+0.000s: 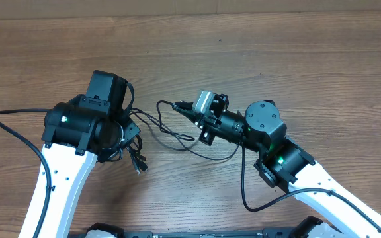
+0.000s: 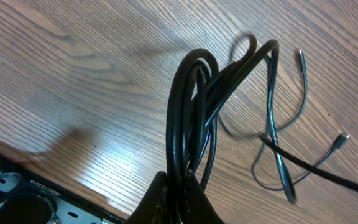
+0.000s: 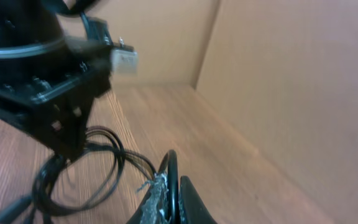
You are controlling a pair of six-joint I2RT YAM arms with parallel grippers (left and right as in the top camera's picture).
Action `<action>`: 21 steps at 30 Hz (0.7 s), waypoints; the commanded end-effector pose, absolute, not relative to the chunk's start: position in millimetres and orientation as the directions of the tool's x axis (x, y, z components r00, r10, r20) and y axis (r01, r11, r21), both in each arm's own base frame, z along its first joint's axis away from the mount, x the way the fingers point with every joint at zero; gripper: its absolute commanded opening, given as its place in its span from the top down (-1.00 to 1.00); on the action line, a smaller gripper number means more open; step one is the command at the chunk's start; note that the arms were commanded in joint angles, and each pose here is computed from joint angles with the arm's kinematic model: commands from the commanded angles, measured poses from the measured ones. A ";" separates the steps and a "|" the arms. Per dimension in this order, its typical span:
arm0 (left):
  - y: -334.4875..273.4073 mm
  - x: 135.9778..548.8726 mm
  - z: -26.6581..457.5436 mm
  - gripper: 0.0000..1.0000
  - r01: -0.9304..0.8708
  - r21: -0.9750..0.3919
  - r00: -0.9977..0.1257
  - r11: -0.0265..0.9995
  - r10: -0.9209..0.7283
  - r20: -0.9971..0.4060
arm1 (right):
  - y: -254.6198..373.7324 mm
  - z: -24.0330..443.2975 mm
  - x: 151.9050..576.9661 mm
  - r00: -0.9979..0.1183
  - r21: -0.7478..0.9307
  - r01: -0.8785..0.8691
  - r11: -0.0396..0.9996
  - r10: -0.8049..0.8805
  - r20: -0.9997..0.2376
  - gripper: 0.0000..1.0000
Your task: Untangle cables
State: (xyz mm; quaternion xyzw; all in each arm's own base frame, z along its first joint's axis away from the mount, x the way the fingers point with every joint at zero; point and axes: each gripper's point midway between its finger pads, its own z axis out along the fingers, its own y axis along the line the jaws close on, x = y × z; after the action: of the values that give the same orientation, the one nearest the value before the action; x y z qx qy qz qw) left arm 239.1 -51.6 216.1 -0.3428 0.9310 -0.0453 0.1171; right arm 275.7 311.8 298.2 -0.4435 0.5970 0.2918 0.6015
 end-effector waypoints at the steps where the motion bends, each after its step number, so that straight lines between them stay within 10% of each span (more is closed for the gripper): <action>1: -45.3 241.8 219.0 0.91 -0.608 -0.138 -0.748 0.781 -0.623 -0.229 | 306.7 306.6 280.4 0.091 -0.168 -0.860 0.482 -0.178 -0.980 0.92; 12: -40.3 275.8 232.9 0.92 -0.658 -0.272 -0.641 0.702 -0.712 -0.288 | 285.7 211.9 248.9 -0.324 0.109 -0.867 0.486 -0.386 -0.864 0.92; 21: -73.7 304.8 307.6 0.92 -0.210 -0.379 -0.781 0.901 -0.388 -0.489 | 240.6 148.7 224.2 -0.618 0.213 -0.723 0.657 -0.479 -0.623 0.92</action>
State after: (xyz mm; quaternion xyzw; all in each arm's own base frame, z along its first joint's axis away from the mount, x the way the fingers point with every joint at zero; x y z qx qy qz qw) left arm 297.4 -59.2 262.0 -0.2865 0.9213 -0.1230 0.2323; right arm 216.4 253.2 144.4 -0.3977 0.8404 0.2571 0.2636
